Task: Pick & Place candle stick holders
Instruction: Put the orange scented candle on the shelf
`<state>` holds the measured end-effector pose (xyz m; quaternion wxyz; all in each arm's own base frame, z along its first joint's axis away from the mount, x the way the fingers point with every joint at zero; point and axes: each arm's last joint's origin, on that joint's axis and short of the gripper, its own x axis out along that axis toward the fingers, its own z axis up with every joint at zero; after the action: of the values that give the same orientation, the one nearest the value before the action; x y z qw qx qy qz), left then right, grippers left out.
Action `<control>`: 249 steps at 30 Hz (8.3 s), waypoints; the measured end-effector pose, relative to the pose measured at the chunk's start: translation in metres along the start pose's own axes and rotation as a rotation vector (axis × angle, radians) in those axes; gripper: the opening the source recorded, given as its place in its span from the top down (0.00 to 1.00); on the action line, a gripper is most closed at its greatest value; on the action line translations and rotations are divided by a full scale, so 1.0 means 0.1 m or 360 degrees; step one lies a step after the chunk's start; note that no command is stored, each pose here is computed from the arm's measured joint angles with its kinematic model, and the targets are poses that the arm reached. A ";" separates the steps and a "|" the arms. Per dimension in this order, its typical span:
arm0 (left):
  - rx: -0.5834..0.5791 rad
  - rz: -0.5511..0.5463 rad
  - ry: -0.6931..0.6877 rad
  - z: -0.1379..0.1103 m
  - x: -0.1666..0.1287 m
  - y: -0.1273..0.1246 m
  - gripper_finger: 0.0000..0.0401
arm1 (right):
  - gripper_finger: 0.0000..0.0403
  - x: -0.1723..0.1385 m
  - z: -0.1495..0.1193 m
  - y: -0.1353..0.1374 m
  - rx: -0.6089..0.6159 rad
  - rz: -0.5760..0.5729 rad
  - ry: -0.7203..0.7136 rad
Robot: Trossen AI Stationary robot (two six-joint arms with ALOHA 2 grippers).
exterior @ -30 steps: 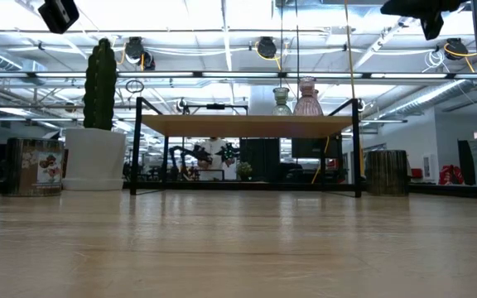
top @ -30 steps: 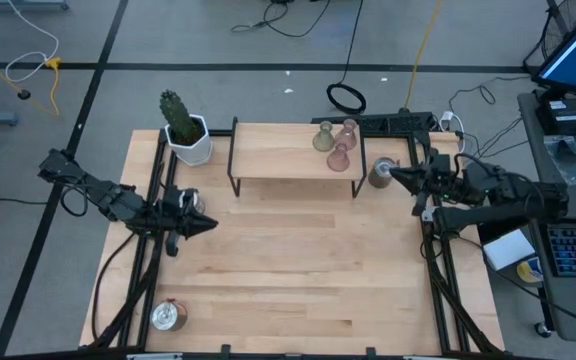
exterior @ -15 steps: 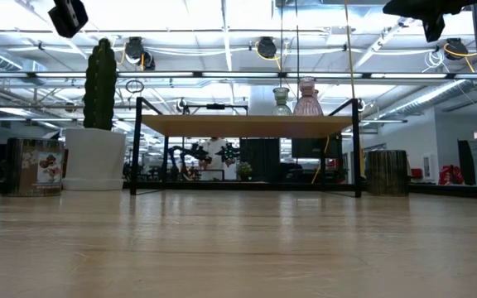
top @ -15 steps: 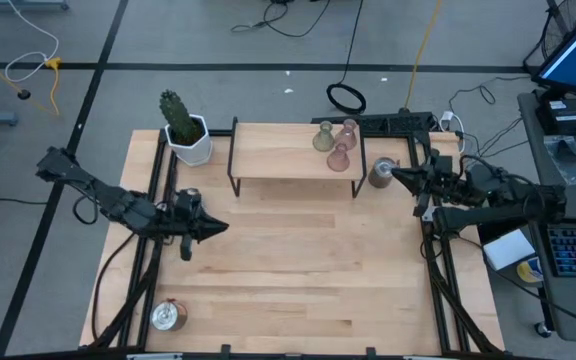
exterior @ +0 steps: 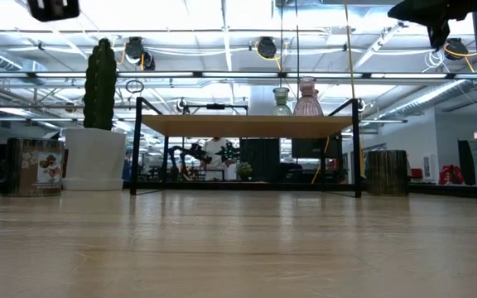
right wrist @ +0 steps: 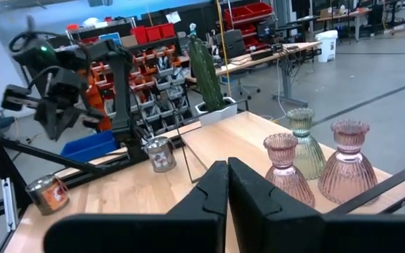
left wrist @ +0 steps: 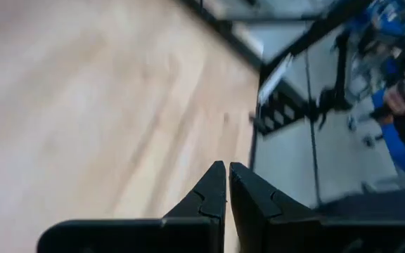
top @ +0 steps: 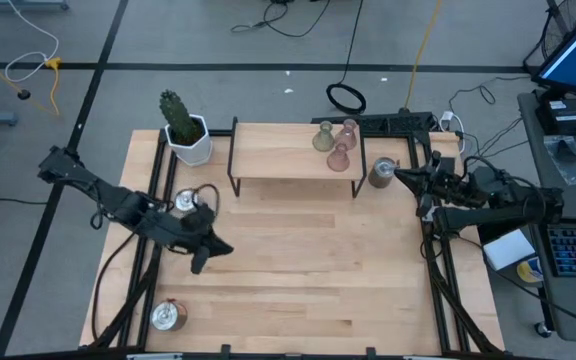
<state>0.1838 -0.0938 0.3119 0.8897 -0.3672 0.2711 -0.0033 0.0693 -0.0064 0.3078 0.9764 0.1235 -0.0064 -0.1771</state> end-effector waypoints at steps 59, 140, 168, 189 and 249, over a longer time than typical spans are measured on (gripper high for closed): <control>-0.1311 0.0791 0.1233 -1.32 0.02 -0.49 0.95 | 0.99 0.02 -0.04 0.00 -0.0001 0.0004 0.0005; -0.1222 0.1149 0.1083 -1.56 0.03 -0.35 0.54 | 0.99 0.02 -0.04 0.00 -0.0020 0.0002 0.0005; -0.1198 0.1371 0.1182 -1.79 0.23 -0.30 0.54 | 0.99 0.02 -0.04 0.00 -0.0021 0.0002 0.0005; -0.1276 0.1441 0.1077 -1.75 0.22 -0.27 0.54 | 0.99 0.02 -0.04 0.00 -0.0020 0.0002 0.0005; -0.1085 0.1395 0.0857 -1.45 0.18 -0.14 0.54 | 0.99 0.02 -0.04 0.00 0.0022 0.0002 0.0006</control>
<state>0.1318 -0.2027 0.2277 0.5411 -0.4716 0.5978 0.3570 0.0717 -0.0061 0.3038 0.9757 0.1305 -0.0060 -0.1761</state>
